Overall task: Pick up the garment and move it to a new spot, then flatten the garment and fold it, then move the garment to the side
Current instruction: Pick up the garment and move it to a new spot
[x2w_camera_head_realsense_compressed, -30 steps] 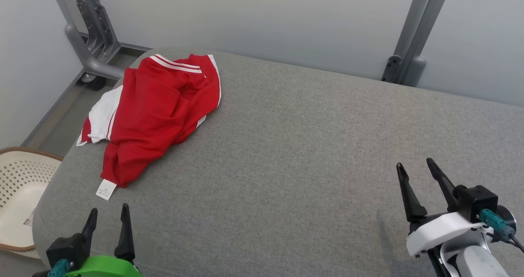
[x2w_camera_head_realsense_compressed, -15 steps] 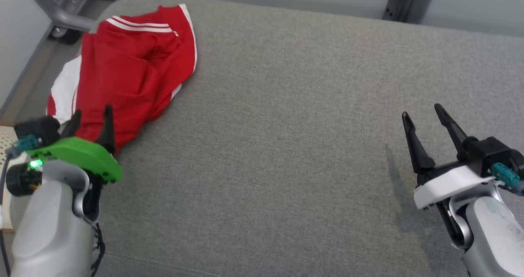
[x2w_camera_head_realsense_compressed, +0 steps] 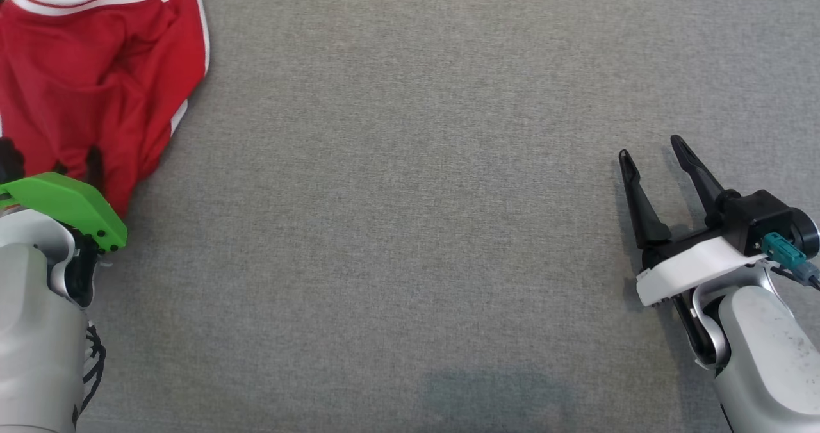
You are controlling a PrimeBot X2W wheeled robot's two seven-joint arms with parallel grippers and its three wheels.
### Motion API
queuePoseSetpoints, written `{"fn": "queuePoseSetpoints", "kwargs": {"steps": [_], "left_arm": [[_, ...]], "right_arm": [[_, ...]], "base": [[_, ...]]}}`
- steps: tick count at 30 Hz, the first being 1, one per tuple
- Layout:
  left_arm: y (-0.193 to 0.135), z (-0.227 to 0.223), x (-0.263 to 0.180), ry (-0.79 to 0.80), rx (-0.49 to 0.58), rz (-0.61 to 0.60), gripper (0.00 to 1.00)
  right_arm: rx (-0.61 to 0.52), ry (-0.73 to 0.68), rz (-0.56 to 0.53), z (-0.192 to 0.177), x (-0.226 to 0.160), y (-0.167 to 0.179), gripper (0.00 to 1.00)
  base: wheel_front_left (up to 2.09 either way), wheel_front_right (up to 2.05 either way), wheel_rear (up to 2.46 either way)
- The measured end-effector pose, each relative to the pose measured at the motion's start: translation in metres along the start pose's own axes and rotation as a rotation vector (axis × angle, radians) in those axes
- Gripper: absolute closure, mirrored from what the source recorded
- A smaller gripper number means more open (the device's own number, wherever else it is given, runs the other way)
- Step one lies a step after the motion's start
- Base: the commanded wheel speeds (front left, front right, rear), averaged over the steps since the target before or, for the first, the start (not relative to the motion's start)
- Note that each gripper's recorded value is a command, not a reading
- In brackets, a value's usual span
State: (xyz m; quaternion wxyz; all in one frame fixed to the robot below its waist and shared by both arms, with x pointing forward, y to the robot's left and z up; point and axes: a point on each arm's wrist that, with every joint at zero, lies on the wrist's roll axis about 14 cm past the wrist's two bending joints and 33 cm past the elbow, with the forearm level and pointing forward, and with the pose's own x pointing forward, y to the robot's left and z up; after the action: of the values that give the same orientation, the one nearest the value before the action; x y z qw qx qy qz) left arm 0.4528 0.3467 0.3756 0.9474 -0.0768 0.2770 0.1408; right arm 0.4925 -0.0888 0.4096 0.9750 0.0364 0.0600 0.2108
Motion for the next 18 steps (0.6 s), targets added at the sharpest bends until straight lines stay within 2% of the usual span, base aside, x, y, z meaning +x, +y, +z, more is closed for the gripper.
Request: {"fn": "queuePoseSetpoints", "kwargs": {"steps": [3, 7, 11, 18], "left_arm": [[-0.001, -0.004, 0.004, 0.011, 0.008, 0.001, 1.0], [0.004, 0.012, -0.001, -0.07, -0.006, 0.013, 1.0], [0.014, 0.05, -0.014, -0.217, 0.046, 0.028, 1.0], [-0.002, 0.14, -0.058, -0.514, 0.142, -0.047, 1.0]], "right_arm": [[0.007, 0.015, -0.032, -0.004, -0.01, -0.007, 0.0], [0.012, 0.012, -0.054, 0.0, -0.02, -0.009, 0.0], [0.023, 0.008, -0.066, 0.005, -0.032, -0.005, 0.0], [0.051, -0.032, -0.059, 0.024, -0.047, 0.015, 0.0]], "base": [[0.0, 0.0, 0.0], [0.0, 0.0, 0.0], [0.0, 0.0, 0.0], [0.0, 0.0, 0.0]]}}
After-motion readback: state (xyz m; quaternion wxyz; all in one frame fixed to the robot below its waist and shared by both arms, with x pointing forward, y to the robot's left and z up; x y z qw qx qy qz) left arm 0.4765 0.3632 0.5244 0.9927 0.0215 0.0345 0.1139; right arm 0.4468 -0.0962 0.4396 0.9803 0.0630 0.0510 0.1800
